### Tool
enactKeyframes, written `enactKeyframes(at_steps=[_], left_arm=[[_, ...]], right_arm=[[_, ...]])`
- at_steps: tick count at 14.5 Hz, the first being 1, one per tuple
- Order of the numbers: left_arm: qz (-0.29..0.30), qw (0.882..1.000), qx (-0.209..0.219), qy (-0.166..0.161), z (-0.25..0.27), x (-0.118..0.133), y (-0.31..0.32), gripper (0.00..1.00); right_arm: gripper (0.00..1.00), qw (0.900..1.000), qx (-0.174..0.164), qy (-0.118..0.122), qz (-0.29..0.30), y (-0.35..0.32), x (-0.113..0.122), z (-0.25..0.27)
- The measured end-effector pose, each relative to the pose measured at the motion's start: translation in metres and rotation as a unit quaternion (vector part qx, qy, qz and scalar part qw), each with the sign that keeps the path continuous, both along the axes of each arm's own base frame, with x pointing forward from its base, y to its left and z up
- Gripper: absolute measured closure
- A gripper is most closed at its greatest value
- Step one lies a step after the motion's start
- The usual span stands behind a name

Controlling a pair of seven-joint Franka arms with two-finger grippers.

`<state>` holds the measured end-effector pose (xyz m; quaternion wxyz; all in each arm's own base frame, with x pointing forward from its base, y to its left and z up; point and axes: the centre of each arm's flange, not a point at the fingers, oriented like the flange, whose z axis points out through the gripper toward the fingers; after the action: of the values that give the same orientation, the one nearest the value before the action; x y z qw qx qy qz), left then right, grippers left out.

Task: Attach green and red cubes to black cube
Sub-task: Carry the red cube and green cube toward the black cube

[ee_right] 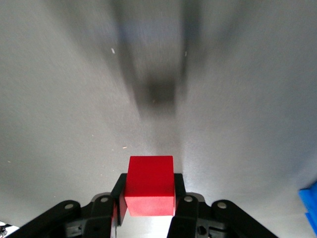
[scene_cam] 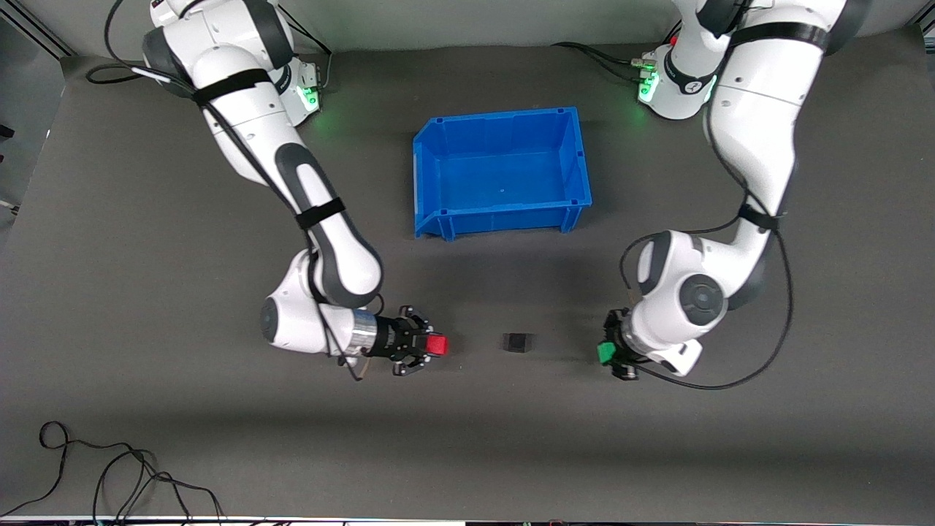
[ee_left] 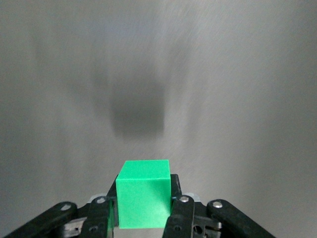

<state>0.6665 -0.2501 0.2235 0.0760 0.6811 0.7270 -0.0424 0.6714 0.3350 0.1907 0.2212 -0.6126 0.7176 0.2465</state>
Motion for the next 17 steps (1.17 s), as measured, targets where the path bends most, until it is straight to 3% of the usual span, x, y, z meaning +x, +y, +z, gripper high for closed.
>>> enactKeyframes(at_steps=[8,17], left_arm=[[0.012,1.000,-0.007,0.000,-0.001,-0.007,-0.038,0.61],[0.005,1.000,-0.013,0.006,-0.038,-0.009,-0.089,0.61]], right_arm=[[0.60,1.000,-0.009,-0.022,-0.007,0.070,-0.016,-0.021],[0.60,1.000,-0.007,-0.022,-0.018,0.110,-0.031,-0.029]])
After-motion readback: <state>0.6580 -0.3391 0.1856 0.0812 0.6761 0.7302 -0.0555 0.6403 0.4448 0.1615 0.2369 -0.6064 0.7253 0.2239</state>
